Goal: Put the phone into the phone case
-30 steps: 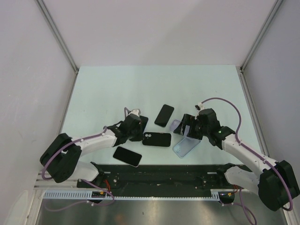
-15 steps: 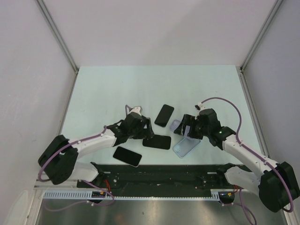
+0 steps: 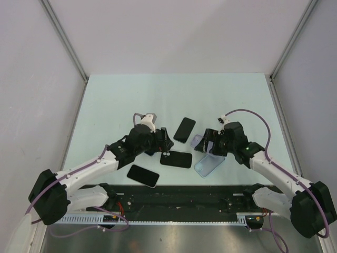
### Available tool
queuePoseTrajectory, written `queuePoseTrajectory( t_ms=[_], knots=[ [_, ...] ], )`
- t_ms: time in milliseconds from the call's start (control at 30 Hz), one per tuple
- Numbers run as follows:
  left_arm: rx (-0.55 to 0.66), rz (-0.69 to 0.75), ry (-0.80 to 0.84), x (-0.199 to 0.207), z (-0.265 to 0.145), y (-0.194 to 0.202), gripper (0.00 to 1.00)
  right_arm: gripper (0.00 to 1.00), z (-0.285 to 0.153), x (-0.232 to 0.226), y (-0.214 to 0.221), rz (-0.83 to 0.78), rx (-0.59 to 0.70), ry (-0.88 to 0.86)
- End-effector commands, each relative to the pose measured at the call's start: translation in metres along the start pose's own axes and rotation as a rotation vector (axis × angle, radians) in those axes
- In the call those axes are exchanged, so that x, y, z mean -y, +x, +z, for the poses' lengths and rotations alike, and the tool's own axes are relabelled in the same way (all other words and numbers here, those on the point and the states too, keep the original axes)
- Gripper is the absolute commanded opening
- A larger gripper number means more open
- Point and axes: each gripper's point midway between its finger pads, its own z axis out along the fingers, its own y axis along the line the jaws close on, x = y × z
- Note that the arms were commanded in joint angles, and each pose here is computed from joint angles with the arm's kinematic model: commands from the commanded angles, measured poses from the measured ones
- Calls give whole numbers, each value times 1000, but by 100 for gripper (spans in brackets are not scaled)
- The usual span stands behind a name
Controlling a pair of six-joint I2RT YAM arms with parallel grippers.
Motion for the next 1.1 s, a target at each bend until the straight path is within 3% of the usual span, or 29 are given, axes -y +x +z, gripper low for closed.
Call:
queuePoseTrajectory(
  t_ms=[0, 400, 733, 1067],
  knots=[
    [28, 38, 43, 5, -7, -8, 100, 100, 3, -15, -12, -6, 26, -60],
    [-20, -102, -40, -45, -2, 8, 100, 100, 30, -33, -7, -10, -32, -116],
    [-23, -124, -81, -68, -9, 21, 100, 100, 56, -62, 2, -48, -98, -146],
    [64, -143, -128, -85, -27, 27, 100, 100, 68, -83, 27, -66, -146, -187]
  ],
)
